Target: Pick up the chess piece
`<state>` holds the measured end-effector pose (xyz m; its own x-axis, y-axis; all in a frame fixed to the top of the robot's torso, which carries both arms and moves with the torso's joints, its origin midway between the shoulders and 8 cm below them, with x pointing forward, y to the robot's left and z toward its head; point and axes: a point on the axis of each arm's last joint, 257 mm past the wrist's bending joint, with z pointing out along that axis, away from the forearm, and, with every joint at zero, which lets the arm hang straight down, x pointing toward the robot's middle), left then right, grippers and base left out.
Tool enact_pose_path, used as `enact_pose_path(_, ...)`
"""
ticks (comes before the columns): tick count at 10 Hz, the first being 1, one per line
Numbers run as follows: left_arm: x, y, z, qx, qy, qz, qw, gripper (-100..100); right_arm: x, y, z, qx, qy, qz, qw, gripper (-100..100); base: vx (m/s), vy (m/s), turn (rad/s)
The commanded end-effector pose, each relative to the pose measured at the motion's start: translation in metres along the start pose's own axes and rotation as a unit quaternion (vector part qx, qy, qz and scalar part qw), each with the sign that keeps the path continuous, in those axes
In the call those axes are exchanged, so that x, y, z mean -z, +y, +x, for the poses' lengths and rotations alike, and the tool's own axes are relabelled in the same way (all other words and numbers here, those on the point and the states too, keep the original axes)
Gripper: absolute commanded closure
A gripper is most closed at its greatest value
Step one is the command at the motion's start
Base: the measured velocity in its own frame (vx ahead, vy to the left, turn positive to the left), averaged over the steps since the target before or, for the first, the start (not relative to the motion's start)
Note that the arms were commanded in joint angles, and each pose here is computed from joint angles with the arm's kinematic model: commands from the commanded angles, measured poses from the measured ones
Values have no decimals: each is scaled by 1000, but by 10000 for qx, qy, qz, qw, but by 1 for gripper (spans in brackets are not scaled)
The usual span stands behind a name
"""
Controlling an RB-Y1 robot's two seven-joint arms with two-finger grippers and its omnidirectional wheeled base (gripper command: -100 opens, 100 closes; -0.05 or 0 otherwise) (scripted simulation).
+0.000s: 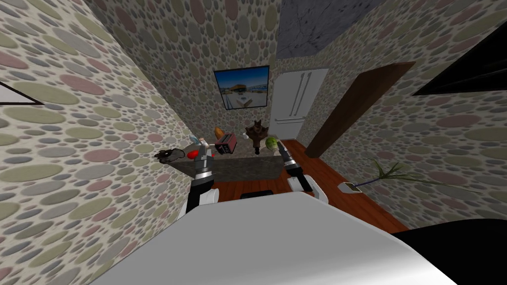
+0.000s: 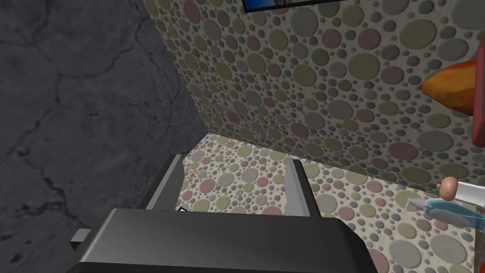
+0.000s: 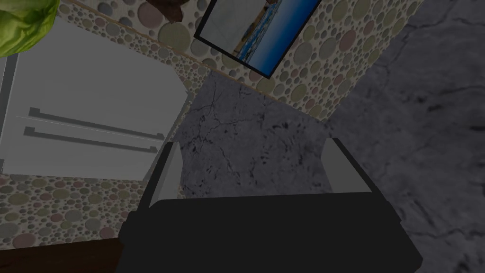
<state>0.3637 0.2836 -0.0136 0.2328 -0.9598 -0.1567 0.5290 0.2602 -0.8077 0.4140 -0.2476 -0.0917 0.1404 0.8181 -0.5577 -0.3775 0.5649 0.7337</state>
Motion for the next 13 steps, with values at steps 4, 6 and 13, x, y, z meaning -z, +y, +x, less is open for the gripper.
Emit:
enact_pose_path(4, 0, 0, 0, 0, 0, 0, 10000, 0, -5, -13, 21, 1222, 398, -22, 9917, -100, 12, 28, 74)
enact_pose_path(6, 0, 0, 0, 0, 0, 0, 10000, 0, -6, -17, 28, 1650, 518, -40, 9849, -100, 8, 27, 49)
enact_pose_path(13, 0, 0, 0, 0, 0, 0, 10000, 0, -9, -44, 53, 3224, 1027, -130, 9409, -100, 6, 29, 63)
